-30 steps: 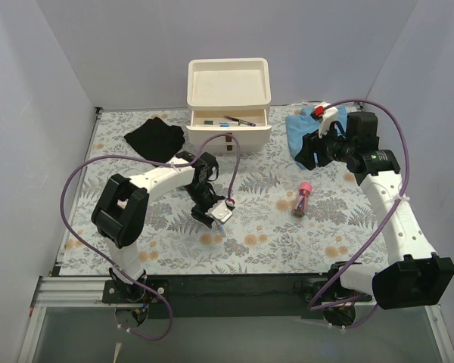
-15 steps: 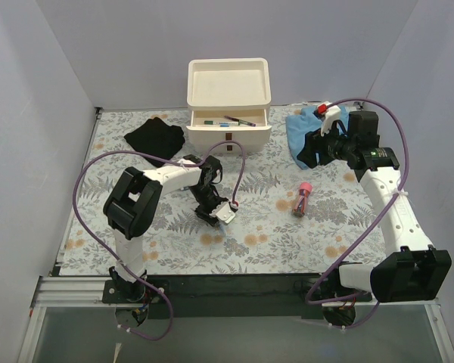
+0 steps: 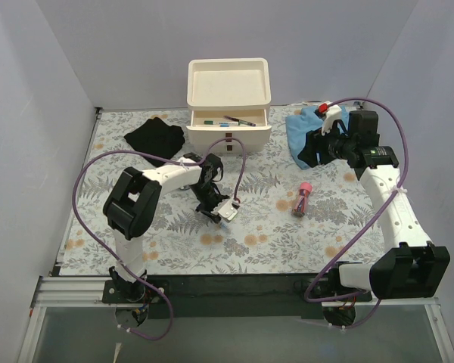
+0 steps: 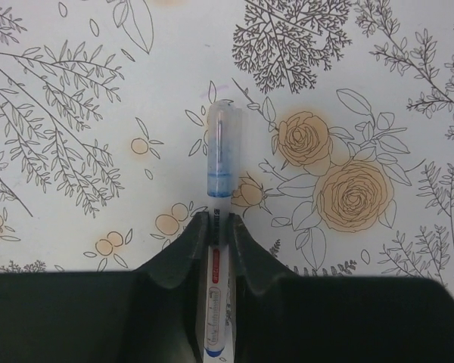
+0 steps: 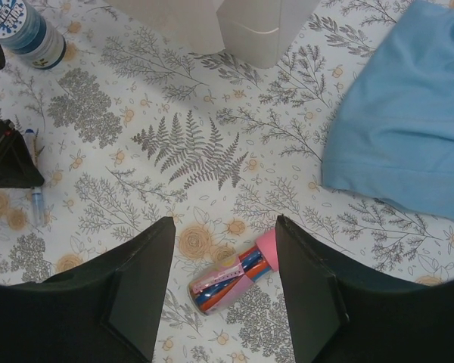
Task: Sort the stationery into containers
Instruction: Pick up the pen from the center of the board, then place the pen in the drawer.
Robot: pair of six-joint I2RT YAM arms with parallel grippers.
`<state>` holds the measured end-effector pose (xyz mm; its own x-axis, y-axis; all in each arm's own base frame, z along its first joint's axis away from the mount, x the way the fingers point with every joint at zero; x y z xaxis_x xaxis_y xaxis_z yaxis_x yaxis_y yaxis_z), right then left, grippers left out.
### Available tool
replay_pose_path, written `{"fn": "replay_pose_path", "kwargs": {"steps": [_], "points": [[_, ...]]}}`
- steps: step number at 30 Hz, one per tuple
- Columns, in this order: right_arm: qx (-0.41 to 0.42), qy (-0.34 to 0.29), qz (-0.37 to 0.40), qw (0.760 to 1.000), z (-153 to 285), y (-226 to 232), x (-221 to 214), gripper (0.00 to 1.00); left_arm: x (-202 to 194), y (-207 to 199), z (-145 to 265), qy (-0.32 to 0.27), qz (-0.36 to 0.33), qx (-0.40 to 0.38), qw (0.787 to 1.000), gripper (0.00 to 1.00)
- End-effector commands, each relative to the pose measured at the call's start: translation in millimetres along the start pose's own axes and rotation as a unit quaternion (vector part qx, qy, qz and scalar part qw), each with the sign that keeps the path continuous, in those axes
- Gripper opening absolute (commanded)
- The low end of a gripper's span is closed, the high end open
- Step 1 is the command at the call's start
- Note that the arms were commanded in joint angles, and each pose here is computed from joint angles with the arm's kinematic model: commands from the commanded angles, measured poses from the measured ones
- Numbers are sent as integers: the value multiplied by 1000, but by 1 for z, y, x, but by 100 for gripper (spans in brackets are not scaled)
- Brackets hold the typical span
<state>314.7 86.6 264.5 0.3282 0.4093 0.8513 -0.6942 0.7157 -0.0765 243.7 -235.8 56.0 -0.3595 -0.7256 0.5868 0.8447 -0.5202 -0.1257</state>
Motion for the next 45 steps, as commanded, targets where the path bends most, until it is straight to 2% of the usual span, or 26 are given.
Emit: {"fn": "replay_pose_path", "kwargs": {"steps": [1, 7, 11, 14, 19, 20, 24, 28, 29, 32, 37, 38, 40, 41, 45], "points": [[-23, -24, 7, 999, 5, -11, 16, 64, 60, 12, 59, -48, -29, 79, 995, 0], [-28, -25, 8, 999, 5, -13, 15, 64, 118, 23, 131, -81, -54, 171, 980, 0], [-37, -26, 7, 999, 5, -16, 14, 64, 153, 42, 185, -99, -73, 281, 952, 0], [-41, -28, 4, 999, 6, -17, 13, 64, 168, 60, 210, -107, -74, 334, 933, 0], [-47, -31, 4, 998, 9, -18, 15, 64, 168, 87, 240, -105, -38, 414, 903, 0], [-48, -31, 4, 998, 9, -18, 15, 64, 171, 94, 247, -111, -45, 435, 892, 0], [-49, -30, -1, 998, 10, -18, 12, 64, 151, 121, 249, -98, -11, 465, 880, 0], [-55, -30, -3, 998, 13, -18, 7, 64, 144, 139, 260, -116, 22, 484, 867, 0], [-55, -28, -4, 998, 13, -17, 5, 64, 145, 146, 266, -128, 19, 501, 856, 0], [-60, -28, -9, 998, 15, -16, 0, 64, 135, 156, 271, -133, 26, 527, 839, 0], [-66, -23, -18, 997, 20, -15, -11, 64, 126, 166, 266, -127, 20, 534, 836, 1], [-64, -22, -18, 998, 19, -14, -12, 64, 122, 167, 262, -124, 20, 534, 836, 12], [-62, -24, -19, 998, 20, -13, -11, 64, 122, 169, 266, -127, 19, 547, 827, 25], [-60, -23, -20, 998, 19, -13, -12, 64, 123, 170, 267, -129, 19, 552, 824, 35], [-23, -44, -9, 999, 18, -5, -4, 62, 126, 165, 276, -153, 27, 573, 805, 50]]}}
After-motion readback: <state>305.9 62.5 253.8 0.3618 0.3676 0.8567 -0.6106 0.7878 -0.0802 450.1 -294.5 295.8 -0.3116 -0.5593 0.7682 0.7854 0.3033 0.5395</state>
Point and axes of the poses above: each gripper's point midway between its finger pads, its own z axis back along the fingers, its own y axis along the line the jaws close on, x = y × z, the point moved 4 cm from there along z, back along the fingers, and after that the axes turned 13 degrees about z, right-handed, at the moved point
